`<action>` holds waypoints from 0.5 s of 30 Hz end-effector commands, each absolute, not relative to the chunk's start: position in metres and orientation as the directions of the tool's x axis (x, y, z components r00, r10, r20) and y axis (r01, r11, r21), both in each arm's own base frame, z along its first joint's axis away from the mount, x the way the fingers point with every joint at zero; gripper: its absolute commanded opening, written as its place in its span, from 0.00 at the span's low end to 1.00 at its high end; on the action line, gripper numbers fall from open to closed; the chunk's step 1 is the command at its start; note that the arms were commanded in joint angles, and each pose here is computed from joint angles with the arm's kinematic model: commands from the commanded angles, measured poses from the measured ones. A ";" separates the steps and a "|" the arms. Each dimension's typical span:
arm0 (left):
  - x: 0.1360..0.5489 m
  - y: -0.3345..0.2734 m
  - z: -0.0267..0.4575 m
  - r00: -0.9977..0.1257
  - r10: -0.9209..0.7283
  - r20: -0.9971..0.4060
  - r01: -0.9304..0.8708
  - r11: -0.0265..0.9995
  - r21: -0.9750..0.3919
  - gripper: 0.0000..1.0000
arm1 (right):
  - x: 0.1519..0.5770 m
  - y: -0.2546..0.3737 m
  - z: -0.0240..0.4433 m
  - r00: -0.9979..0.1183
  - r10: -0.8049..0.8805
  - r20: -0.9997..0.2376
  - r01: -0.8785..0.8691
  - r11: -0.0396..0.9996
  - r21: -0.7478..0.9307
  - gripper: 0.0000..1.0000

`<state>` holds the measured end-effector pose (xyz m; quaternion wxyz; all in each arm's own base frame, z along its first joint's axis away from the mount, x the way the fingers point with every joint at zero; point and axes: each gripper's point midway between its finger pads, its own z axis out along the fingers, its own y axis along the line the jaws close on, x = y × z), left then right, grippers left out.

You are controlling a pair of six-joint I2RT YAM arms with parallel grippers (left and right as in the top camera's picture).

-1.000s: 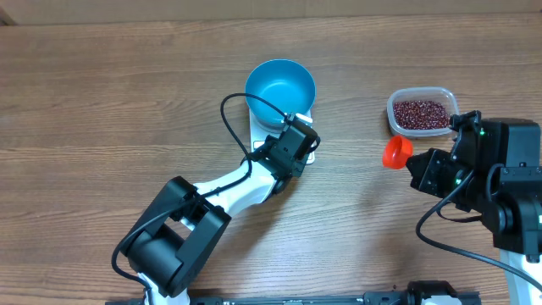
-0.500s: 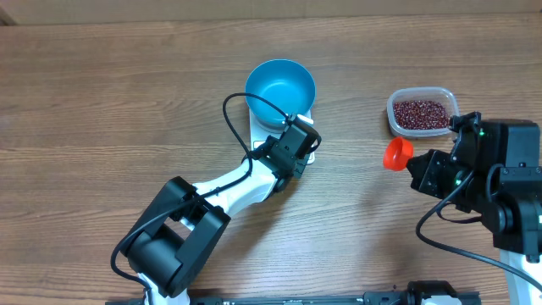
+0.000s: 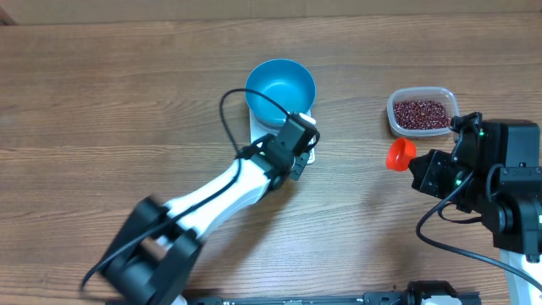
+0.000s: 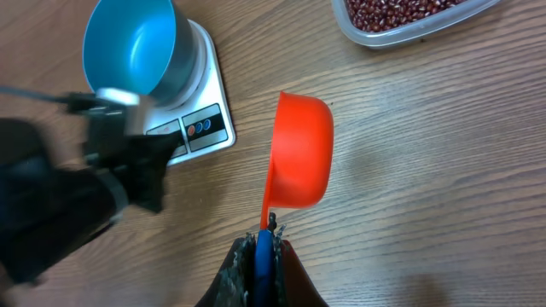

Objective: Scoop item into bowl and weigh 150g on scale

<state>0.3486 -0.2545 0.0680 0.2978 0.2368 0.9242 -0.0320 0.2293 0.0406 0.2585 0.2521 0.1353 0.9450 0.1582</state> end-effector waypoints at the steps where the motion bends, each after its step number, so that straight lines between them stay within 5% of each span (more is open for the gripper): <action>1: 0.345 -0.260 0.149 -0.627 0.372 -0.685 0.490 0.871 0.025 0.04 | 0.231 0.038 0.270 -0.818 0.335 -0.468 0.168 0.916 0.364 0.04; 10: 0.317 -0.227 0.164 -0.634 0.462 -0.620 0.533 0.842 0.083 0.04 | 0.234 0.038 0.272 -0.811 0.335 -0.480 0.162 0.916 0.366 0.04; 15: 0.332 -0.204 0.160 -0.700 0.377 -0.607 0.502 0.864 -0.042 0.04 | 0.235 0.038 0.272 -0.810 0.335 -0.481 0.162 0.917 0.366 0.04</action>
